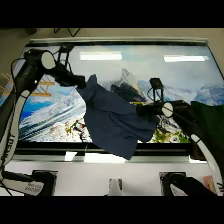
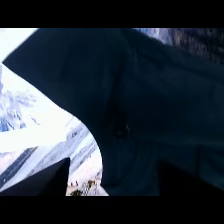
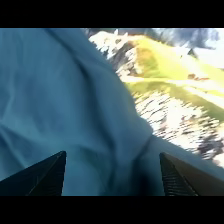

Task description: Fold the shirts.

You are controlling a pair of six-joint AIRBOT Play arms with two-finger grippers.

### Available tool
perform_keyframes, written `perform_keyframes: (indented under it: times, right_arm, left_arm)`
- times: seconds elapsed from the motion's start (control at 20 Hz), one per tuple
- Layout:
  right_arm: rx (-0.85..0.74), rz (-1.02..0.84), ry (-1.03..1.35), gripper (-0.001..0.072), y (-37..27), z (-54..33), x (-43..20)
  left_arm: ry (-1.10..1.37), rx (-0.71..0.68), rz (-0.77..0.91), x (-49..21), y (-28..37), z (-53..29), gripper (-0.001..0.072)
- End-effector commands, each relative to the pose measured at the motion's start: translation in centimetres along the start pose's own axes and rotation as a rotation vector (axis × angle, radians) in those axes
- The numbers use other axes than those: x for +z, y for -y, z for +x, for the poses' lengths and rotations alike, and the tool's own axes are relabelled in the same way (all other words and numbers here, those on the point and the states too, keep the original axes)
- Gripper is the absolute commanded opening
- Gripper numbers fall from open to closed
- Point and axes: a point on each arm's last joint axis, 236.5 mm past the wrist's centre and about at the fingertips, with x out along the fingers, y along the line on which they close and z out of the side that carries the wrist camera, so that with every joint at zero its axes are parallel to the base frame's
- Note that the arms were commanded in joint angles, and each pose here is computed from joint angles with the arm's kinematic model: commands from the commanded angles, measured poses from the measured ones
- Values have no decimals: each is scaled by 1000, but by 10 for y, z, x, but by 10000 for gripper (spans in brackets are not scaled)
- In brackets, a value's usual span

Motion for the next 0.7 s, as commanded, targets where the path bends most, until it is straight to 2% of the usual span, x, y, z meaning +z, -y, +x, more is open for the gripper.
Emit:
perform_keyframes:
  times: [0.0,0.15,0.2,0.3,0.4,0.5,0.6,0.65]
  right_arm:
    - [-69,-66,-71,597,57,-24,4]
    - [1,-72,-189,602,111,-60,-22]
    - [58,-48,-239,603,116,-69,-41]
    - [146,-29,-321,614,114,-83,-68]
    - [176,-43,-339,622,108,-83,-74]
    - [202,-58,-362,624,97,-78,-81]
    - [238,-87,-402,679,80,-73,-91]
    - [254,-105,-420,679,71,-71,-96]
  left_arm:
    - [-284,-143,-16,-76,4,-9,633]
    - [-266,-318,-167,-116,24,-6,636]
    - [-276,-329,-226,-137,27,2,681]
    - [-284,-384,-334,-172,43,24,681]
    - [-305,-472,-447,-197,67,46,681]
    - [-293,-504,-536,-210,83,68,680]
    - [-276,-514,-567,-215,99,82,680]
    - [-275,-508,-555,-218,105,87,680]
